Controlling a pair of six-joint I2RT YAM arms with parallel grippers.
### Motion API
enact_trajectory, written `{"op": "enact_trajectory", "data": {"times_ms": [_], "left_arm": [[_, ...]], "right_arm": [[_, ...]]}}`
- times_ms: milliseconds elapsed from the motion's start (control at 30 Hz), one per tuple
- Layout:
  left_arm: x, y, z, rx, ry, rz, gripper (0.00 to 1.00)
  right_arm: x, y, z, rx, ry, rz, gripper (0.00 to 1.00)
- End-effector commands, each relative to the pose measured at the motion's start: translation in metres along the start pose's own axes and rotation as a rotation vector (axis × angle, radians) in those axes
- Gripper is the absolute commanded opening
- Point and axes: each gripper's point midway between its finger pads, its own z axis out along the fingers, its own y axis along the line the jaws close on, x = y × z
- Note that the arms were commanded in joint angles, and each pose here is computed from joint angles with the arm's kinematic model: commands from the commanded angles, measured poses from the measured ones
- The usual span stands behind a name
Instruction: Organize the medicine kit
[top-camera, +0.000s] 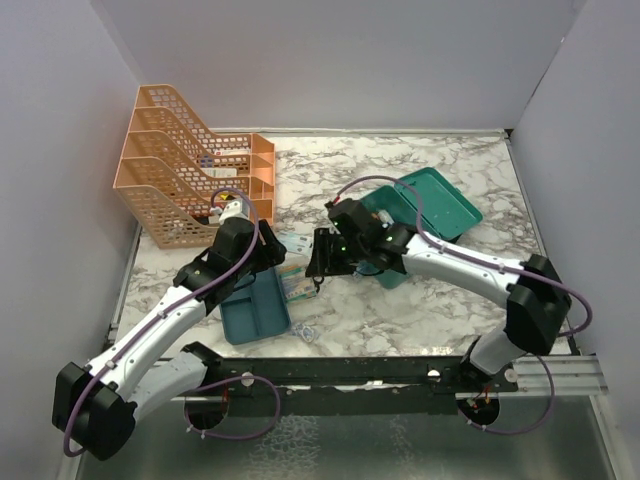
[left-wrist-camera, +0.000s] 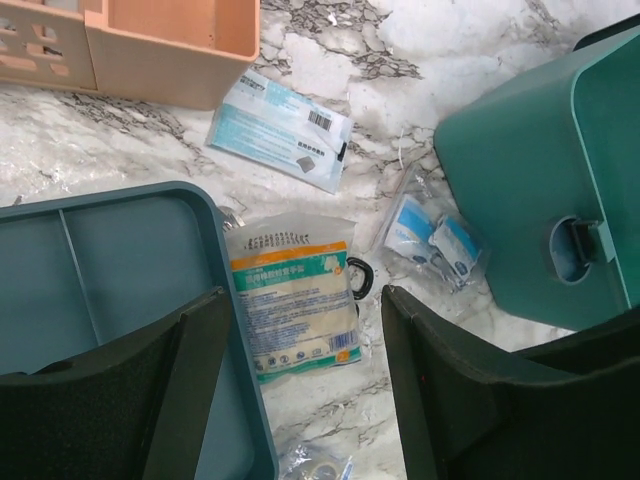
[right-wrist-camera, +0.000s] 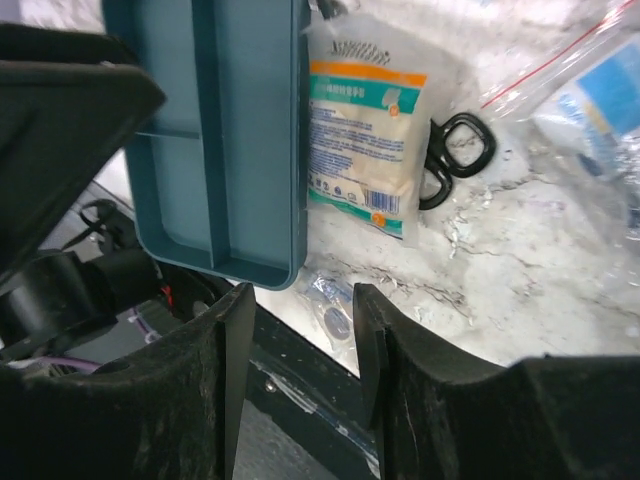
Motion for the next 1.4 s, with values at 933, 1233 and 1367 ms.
{"op": "enact_trajectory", "data": {"times_ms": [933, 1233, 1367], "left_arm": [[-0.030, 0.003, -0.002, -0.052, -0.130, -0.023, 0.69], [-0.027, -0.007, -0.005, 0.017, -0.116, -0.009, 0.83], [-0.034, -0.023, -0.012, 0.099, -0.133, 0.022, 0.88]], "right_arm": [[0.019, -0.044, 0.119, 0.320, 0.121, -0.002, 0.21], [-0.011, -0.026, 0.087, 0.308, 0.015, -0.033, 0.01], [-0.032, -0.008, 0.059, 0.252, -0.058, -0.085, 0.01]]}}
